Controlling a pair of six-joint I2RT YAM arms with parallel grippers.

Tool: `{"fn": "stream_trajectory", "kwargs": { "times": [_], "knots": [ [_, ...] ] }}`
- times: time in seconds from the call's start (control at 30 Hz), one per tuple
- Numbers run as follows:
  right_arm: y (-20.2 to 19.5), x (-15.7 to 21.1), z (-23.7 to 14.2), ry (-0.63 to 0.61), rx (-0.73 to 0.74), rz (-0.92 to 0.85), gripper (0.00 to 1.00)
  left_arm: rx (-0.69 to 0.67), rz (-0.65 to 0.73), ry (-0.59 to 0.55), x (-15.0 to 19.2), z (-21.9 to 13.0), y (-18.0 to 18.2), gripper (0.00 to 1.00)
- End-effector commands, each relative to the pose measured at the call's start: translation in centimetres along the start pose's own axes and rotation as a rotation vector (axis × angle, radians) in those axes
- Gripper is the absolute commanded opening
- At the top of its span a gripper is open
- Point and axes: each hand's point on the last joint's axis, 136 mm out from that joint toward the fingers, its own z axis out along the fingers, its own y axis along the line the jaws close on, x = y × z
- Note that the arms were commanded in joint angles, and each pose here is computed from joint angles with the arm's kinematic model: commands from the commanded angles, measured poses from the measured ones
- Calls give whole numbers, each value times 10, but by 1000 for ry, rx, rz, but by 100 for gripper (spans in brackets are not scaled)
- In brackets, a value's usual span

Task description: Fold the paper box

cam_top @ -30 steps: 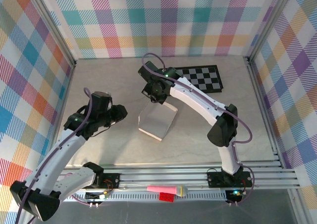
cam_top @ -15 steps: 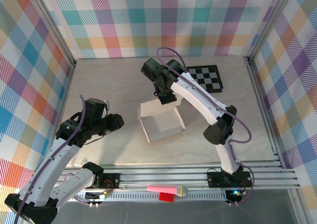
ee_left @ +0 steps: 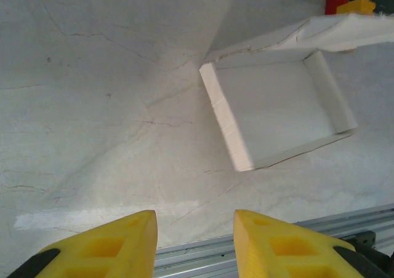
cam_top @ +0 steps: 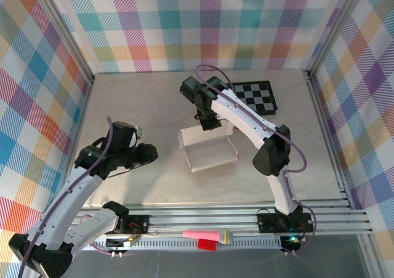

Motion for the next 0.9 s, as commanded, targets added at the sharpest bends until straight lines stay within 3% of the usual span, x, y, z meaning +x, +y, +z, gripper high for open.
{"fn": "stream_trajectory", "kwargs": {
  "times": [0.0, 0.27, 0.33, 0.43, 0.53, 0.6, 0.73, 0.87],
  "knots": [
    [5, -5, -18, 50, -56, 136, 21, 10, 46, 19, 0, 6, -4, 38],
    [24, -50, -60, -35, -279, -179, 42, -8, 126, 27, -16, 19, -13, 45],
    [40, -63, -78, -55, -417, -360, 46, -12, 155, 35, -22, 25, -16, 46],
    [65, -73, -105, -58, -701, -769, 51, 0, 234, 59, -30, 33, -28, 46],
    [49, -83, -125, -5, -919, -1147, 55, 18, 351, 75, -36, 40, -41, 45],
    [22, -96, -121, -29, -921, -1369, 58, 18, 421, 75, -40, 45, -46, 44],
    [-14, -125, -85, -112, -771, -1571, 56, 21, 491, 70, -45, 60, -51, 45],
    [-28, -120, -64, -140, -849, -1708, 56, 14, 545, 72, -50, 78, -57, 46]
  ]
}}
